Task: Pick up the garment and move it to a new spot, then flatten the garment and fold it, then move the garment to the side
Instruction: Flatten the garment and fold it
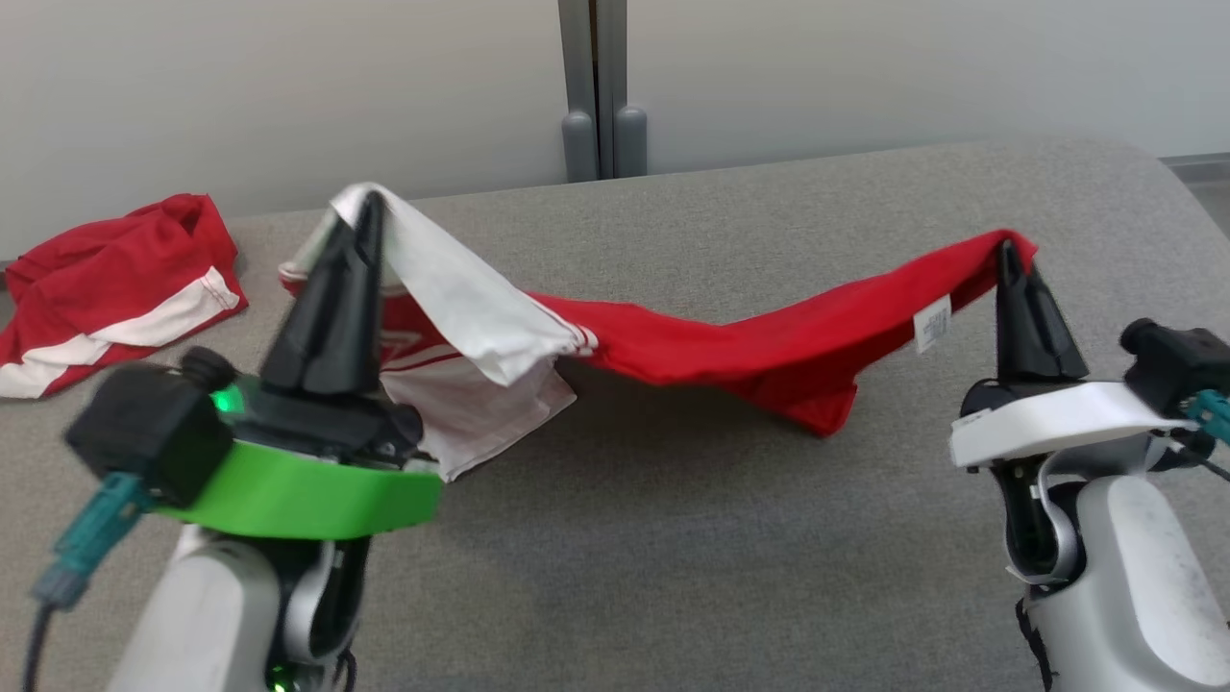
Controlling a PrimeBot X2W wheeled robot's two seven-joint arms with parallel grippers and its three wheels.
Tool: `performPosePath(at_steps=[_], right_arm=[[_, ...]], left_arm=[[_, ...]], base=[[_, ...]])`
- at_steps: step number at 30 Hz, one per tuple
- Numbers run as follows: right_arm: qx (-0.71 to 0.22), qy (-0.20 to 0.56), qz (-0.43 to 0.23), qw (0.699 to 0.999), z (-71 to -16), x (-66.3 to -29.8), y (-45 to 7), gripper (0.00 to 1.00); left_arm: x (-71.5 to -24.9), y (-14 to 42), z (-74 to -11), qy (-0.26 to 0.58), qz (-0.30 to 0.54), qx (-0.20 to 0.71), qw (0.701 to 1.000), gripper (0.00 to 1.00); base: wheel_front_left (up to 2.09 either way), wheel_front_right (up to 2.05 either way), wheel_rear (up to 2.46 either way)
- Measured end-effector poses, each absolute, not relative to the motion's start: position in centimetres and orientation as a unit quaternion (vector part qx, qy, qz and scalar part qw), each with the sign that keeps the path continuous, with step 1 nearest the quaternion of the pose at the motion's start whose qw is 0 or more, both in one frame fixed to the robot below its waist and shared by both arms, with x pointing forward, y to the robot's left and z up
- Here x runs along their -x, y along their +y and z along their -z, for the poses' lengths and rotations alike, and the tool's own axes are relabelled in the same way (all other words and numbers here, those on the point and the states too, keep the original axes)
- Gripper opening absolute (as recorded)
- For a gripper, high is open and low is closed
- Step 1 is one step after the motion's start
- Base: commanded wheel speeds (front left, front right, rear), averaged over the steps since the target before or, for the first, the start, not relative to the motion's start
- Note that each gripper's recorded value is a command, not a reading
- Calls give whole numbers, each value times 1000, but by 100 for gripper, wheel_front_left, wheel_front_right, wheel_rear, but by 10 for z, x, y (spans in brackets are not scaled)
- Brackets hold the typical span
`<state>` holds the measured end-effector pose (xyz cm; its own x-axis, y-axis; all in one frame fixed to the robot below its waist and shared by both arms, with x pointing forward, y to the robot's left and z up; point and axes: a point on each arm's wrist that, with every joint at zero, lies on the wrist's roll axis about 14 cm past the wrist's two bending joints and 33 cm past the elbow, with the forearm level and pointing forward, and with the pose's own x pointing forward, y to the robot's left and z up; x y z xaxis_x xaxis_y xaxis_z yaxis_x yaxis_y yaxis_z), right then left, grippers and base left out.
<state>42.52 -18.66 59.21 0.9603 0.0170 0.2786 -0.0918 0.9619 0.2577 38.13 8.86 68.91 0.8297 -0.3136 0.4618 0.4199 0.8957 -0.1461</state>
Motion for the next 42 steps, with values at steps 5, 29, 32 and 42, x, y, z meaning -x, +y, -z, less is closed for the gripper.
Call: performPosePath(at_steps=[5,29,32,42], right_arm=[[-120,-234,-30,964,-662,-392,-198,0],[-39,-284,-51,957,-742,-433,-187,0],[-23,-283,-61,957,-750,-486,-177,0],[7,-262,-23,965,-732,-623,-184,0]], left_arm=[[-352,96,-771,-341,208,77,914,0],[-446,69,-837,-329,254,-31,909,0],[-498,74,-836,-318,224,-56,920,0],[-620,102,-815,-338,128,-47,931,0]], base=[[0,0,0],[0,0,0],[0,0,0],[0,0,0]])
